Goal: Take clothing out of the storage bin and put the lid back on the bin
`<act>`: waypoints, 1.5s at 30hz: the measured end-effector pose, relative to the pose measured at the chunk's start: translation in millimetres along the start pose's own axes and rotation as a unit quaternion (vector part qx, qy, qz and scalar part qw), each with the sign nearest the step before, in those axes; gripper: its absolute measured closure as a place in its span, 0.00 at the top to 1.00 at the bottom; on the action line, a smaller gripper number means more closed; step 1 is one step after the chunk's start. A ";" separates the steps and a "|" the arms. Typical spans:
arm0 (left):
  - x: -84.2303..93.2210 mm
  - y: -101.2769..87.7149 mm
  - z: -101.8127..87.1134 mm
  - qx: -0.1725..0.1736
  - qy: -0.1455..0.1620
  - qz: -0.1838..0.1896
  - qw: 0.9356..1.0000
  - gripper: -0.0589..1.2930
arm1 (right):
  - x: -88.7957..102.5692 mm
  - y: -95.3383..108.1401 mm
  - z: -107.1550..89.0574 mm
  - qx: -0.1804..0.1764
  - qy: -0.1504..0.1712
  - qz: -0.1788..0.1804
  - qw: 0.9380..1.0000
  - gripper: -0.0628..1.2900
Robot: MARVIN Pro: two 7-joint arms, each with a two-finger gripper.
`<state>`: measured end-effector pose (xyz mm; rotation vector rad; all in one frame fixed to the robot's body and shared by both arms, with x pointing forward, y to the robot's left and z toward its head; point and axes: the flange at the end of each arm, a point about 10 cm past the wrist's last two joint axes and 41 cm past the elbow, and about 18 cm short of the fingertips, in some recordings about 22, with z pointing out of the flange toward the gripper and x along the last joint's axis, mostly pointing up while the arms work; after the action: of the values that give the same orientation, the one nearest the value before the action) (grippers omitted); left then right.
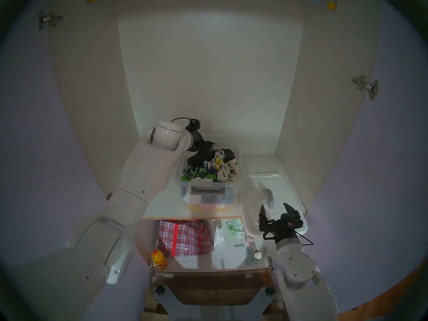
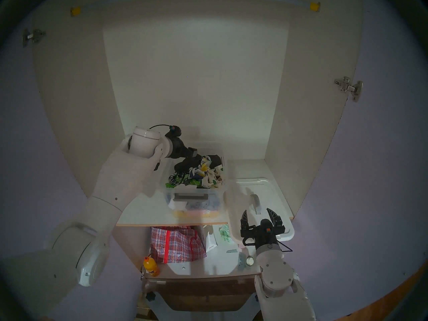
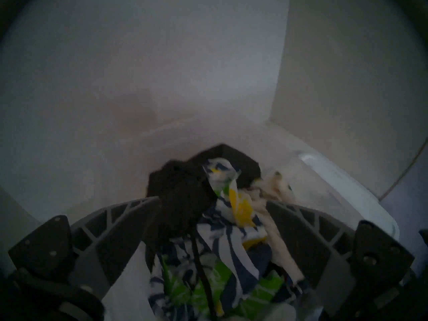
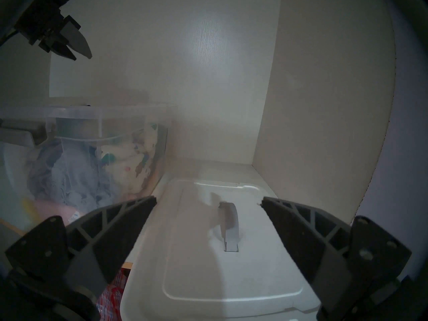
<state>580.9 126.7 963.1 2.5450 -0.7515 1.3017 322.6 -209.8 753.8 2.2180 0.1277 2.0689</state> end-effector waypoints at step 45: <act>-5.4 7.9 19.2 0.134 0.040 0.067 0.988 0.04 | 0.2 0.0 0.2 0.000 0.000 0.000 1.000 0.97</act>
<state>587.7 114.5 946.8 2.6625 -0.7903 1.6393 322.8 -209.7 753.9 2.2174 0.1264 2.0695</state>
